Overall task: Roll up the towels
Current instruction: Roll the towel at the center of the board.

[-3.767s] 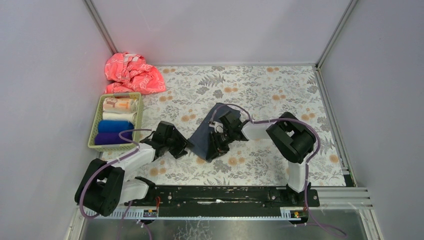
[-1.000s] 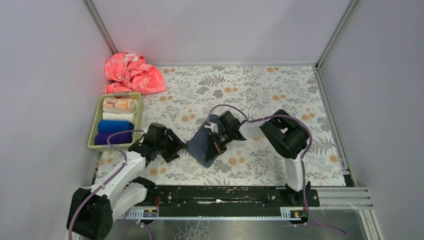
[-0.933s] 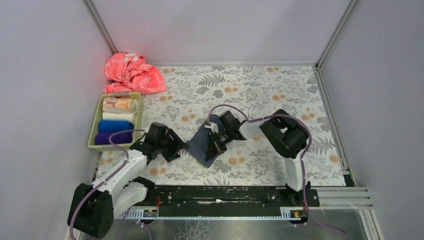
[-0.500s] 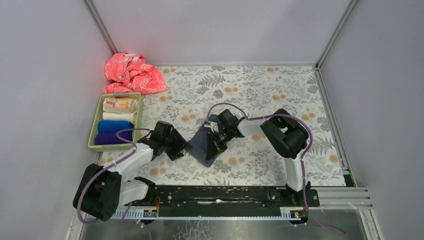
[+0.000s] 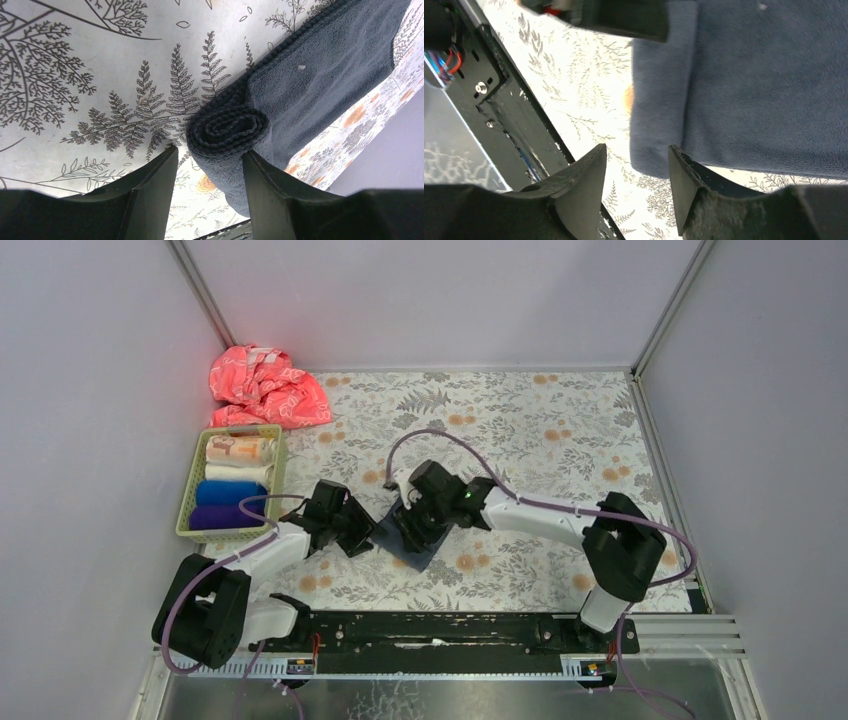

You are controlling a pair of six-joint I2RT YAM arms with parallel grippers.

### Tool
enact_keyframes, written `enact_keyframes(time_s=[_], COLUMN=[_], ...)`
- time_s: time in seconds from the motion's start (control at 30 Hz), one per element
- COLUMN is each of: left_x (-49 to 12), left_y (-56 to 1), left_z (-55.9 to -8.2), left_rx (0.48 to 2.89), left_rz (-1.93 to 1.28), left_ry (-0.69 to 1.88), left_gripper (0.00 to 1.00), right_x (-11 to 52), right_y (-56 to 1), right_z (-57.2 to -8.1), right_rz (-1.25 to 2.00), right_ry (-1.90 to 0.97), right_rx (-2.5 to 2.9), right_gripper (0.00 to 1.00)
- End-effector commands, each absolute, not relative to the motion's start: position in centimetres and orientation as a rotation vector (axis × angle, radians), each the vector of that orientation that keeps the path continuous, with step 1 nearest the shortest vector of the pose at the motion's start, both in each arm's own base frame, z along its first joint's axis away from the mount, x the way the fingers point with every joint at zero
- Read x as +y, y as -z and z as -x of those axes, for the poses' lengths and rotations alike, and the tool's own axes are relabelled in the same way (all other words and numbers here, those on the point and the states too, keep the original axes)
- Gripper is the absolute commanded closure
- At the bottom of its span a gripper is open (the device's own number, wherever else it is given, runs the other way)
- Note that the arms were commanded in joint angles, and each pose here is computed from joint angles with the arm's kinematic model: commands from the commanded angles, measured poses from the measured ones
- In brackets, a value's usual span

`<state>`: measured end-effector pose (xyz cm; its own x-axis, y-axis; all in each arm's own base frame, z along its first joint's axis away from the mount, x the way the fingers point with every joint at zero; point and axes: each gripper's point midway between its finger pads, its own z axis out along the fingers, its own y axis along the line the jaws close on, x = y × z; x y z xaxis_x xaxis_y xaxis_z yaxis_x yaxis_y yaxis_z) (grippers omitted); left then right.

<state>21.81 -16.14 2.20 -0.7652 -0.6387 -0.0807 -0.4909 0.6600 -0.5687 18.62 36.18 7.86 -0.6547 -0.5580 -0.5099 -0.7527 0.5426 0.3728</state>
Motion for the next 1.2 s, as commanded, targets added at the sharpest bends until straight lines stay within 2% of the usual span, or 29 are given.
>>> enact_keyframes(time_s=[0.0, 0.23, 0.57, 0.7, 0.8, 0.93, 1.03, 1.17], left_x=[-14.1, -14.1, -14.1, -14.2, -13.8, -12.5, -11.9, -12.2], left_y=[0.7, 0.7, 0.5, -0.1, -1.0, -3.1, -4.8, -6.0], left_z=[-19.8, -19.8, -19.9, -20.1, -20.4, -20.9, -21.1, -20.8], left_rx=[2.681, 2.680, 2.680, 2.664, 2.628, 2.546, 2.492, 2.486], left_rz=[0.916, 0.914, 0.899, 0.887, 0.883, 0.871, 0.858, 0.842], left_ry=[0.591, 0.589, 0.590, 0.604, 0.591, 0.534, 0.530, 0.564], left_gripper=[0.49, 0.49, 0.48, 0.46, 0.43, 0.36, 0.33, 0.33], right_x=[36.7, 38.1, 36.4, 35.7, 36.6, 39.1, 40.2, 40.6], right_y=[-9.3, -7.0, -1.2, 0.1, 0.0, -2.2, -4.0, -5.8], right_z=[-18.9, -17.9, -17.9, -17.6, -16.0, -13.0, -12.7, -13.0], right_rz=[1.215, 1.341, 1.482, 1.522, 1.555, 1.537, 1.459, 1.317], right_ry=[-0.540, -0.382, -0.145, -0.105, -0.244, -0.695, -0.970, -1.339], right_rx=[2.241, 2.158, 2.210, 2.241, 2.265, 2.310, 2.331, 2.367], right_gripper=[0.44, 0.42, 0.42, 0.47, 0.61, 0.79, 0.90, 0.93])
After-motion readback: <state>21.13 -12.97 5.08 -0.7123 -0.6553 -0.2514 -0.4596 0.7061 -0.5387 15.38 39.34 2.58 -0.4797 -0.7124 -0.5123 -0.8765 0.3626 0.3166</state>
